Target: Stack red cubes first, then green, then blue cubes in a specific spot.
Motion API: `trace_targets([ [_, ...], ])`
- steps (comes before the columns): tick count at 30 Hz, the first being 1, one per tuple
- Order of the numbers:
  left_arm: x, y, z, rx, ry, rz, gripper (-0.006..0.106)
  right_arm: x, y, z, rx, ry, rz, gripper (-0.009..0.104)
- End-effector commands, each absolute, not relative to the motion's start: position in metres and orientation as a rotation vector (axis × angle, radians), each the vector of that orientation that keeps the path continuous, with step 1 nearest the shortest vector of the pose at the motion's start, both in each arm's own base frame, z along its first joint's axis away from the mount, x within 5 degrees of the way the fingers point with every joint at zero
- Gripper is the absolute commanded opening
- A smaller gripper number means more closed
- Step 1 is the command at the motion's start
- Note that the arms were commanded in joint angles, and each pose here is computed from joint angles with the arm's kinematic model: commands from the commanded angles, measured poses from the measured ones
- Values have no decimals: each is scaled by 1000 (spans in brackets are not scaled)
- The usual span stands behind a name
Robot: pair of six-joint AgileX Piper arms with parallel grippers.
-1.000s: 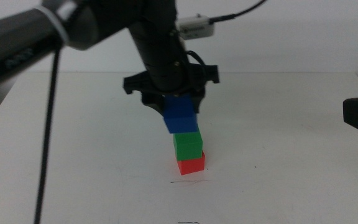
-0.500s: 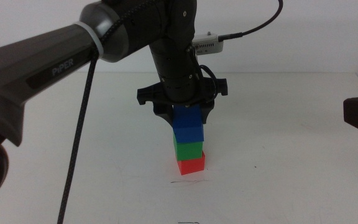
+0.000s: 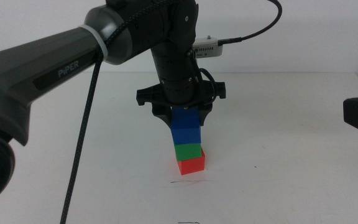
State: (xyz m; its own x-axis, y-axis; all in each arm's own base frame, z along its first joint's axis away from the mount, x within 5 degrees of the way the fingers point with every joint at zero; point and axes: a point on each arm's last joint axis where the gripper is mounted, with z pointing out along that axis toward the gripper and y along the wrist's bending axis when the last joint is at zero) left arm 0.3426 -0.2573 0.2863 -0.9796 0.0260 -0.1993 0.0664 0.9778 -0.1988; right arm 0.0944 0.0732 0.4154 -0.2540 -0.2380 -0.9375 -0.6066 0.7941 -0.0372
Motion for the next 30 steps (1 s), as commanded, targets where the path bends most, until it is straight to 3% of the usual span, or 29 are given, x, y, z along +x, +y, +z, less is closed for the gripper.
trace_targets([
  [1,331,-253,314,83,2916,-319,-2,95,72,429,-627,1739,394,86],
  [6,333,-254,315,117,2891,-338,14,95,72,429,-627,1739,394,86],
  [8,335,-256,316,114,2864,-363,39,95,72,429,-627,1739,394,86],
  [18,335,-259,317,105,2855,-422,76,95,72,429,-627,1739,394,86],
  [30,333,-254,338,125,2842,-383,81,95,72,429,-627,1739,394,86],
])
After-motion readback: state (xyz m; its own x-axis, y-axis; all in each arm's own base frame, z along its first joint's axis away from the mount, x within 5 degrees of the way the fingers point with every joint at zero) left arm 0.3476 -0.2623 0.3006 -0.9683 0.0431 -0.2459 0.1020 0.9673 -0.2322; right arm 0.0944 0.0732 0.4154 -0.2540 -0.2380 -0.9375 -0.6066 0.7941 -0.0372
